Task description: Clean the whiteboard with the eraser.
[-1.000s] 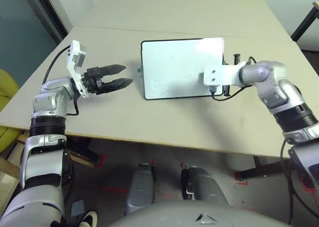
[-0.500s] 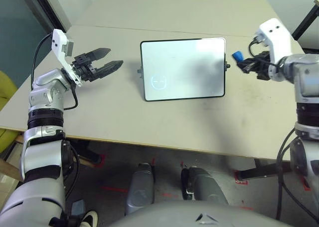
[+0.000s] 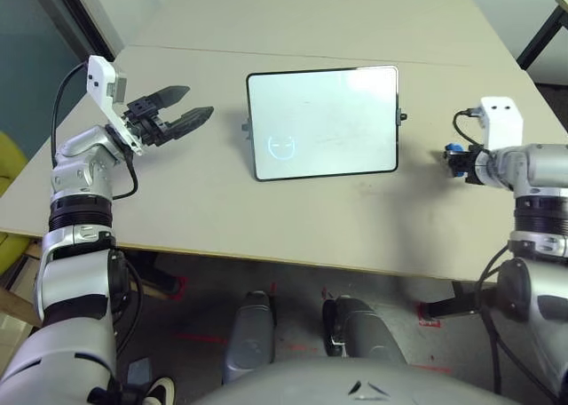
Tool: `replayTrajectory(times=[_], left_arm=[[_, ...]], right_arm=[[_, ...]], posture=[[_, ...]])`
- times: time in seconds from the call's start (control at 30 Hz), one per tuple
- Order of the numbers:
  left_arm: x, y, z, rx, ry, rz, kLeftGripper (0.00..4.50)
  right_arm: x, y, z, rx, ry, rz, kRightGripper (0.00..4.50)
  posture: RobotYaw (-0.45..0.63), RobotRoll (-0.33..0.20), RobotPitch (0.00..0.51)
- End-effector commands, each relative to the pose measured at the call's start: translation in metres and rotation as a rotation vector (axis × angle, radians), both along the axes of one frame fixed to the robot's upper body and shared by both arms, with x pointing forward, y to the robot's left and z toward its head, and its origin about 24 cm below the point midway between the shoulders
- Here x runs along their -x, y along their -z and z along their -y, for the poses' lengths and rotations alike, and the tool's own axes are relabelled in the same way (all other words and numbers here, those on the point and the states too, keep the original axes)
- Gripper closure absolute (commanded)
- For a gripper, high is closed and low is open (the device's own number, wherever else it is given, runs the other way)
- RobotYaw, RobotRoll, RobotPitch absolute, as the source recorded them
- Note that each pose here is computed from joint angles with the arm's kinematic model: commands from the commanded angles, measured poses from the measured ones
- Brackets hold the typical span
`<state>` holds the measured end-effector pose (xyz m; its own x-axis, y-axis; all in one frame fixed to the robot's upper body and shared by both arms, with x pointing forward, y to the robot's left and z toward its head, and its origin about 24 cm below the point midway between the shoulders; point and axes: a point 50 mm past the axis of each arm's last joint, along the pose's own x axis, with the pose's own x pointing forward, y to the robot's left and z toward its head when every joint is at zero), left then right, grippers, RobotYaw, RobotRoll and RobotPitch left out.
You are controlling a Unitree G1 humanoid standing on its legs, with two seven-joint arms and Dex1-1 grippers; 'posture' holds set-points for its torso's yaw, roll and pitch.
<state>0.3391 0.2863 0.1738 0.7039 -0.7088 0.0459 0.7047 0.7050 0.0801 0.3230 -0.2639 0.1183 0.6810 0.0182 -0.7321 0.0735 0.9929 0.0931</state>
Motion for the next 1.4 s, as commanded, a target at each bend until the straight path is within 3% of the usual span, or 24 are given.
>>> replayTrajectory(times=[0.03,0.37,0.53,0.6,0.7,0.97,1.2,1.4], left_arm=[[0.001,0.004,0.000,-0.002,0.007,-0.020,0.00],[0.002,0.001,-0.006,-0.005,-0.018,-0.014,0.00],[0.000,-0.002,-0.011,0.006,-0.069,0.007,0.00],[-0.002,-0.001,-0.012,0.003,-0.117,0.018,0.00],[-0.008,0.004,-0.019,-0.031,-0.277,0.035,0.00],[-0.014,0.027,-0.050,-0.093,-0.845,0.040,0.00],[-0.014,0.045,-0.048,-0.076,-0.974,0.024,0.00],[-0.015,0.046,-0.048,-0.058,-1.035,0.024,0.00]], right_arm=[[0.000,0.003,0.000,-0.030,0.069,-0.037,3.63],[0.006,-0.047,0.003,-0.167,0.010,0.094,0.01],[0.007,-0.069,0.020,-0.068,-0.073,0.315,0.01],[0.004,-0.066,0.030,-0.048,-0.086,0.484,0.01],[0.005,-0.048,0.043,0.104,-0.125,0.647,0.01],[0.004,0.006,0.066,0.168,0.161,0.805,0.01],[0.001,0.016,0.070,0.327,0.252,0.904,0.01],[0.002,0.032,0.071,0.267,0.330,0.886,0.01]], posture=[[0.20,0.000,0.091],[0.19,0.000,0.087],[0.18,0.000,0.083],[0.18,0.000,0.082],[0.18,0.000,0.080],[0.18,0.000,0.071],[0.19,0.000,0.059],[0.19,0.000,0.035]])
